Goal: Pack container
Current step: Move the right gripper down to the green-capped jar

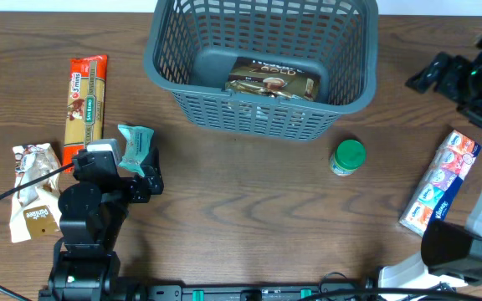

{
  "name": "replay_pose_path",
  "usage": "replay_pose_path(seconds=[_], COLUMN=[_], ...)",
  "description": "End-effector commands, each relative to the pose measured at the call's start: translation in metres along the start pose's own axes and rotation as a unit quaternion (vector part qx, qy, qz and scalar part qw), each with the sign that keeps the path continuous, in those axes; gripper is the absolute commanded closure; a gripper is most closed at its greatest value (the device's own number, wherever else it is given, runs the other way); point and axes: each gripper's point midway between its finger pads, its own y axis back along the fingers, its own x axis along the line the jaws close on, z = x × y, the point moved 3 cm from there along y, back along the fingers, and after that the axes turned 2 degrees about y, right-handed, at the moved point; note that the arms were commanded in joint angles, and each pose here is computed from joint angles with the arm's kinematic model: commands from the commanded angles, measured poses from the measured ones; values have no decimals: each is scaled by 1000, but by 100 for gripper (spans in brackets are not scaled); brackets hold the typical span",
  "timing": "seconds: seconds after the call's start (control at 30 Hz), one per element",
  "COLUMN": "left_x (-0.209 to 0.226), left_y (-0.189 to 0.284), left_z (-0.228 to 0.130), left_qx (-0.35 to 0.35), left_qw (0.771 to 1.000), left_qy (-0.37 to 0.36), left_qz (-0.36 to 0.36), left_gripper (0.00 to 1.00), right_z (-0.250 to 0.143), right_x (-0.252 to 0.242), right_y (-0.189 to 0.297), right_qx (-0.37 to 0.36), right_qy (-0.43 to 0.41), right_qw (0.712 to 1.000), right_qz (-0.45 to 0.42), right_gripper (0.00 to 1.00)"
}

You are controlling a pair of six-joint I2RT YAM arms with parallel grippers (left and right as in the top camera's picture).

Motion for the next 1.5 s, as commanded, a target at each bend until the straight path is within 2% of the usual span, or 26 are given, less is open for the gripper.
replay_pose_path(seconds=[0.0, 0.67, 1.47], left_x=[-2, -3, -2], left_y=[4, 4, 4], left_z=[12, 13, 12], left_qx=[-16, -17, -16], left_qw=[1000, 1000, 1000], left_qy=[4, 4, 4], left_qz=[1, 0, 0], left_gripper=[2, 1, 2], right_z=[-14, -84, -123], right_x=[7, 44, 32], right_y=[-10, -139, -222], right_qx=[11, 63, 54], right_qy=[25, 120, 105], right_qw=[1000, 991, 993], right_qz=[3, 9, 12], right_gripper=[1, 1, 1])
